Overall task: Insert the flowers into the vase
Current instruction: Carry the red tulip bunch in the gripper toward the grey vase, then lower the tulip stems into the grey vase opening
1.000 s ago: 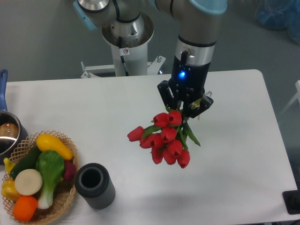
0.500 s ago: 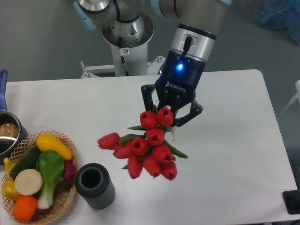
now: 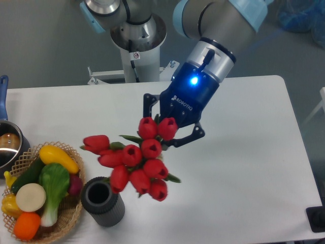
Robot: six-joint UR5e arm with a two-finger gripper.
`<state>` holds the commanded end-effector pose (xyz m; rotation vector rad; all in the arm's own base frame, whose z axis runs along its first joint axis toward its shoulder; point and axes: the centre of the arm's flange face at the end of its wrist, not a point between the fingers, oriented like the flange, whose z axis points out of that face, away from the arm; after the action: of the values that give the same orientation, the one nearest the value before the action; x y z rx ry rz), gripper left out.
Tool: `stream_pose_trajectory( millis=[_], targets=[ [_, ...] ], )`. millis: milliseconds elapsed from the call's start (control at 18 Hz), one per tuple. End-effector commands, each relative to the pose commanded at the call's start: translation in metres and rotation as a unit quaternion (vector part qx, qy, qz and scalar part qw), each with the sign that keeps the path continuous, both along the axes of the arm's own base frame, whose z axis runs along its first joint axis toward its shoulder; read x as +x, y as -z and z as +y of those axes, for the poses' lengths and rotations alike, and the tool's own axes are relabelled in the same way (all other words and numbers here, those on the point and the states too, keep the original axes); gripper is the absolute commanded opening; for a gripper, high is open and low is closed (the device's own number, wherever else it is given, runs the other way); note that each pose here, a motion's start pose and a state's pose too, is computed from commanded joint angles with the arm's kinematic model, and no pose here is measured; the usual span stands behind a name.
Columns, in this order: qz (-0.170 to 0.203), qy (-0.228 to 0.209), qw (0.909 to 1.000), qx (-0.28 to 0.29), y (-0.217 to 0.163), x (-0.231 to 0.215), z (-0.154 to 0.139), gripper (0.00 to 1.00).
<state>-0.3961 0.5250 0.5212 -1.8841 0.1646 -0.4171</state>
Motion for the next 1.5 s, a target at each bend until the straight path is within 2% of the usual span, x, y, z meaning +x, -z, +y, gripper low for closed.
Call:
stream_pose_trajectory(
  millis=[278,444,1056,1500],
  targets=[
    [-0.05,0.042,0.997,0.041,0.012,0.007,0.011,0.0],
    [-0.058,0.059,0.9949,0.057,0.023,0.006,0.022,0.0],
    [-0.063,0.086,0.9925,0.06,0.046,-0.002,0.067,0.0],
    [-0.069,0.09,0.992,0.055,0.062,-0.007,0.079,0.0]
  ],
)
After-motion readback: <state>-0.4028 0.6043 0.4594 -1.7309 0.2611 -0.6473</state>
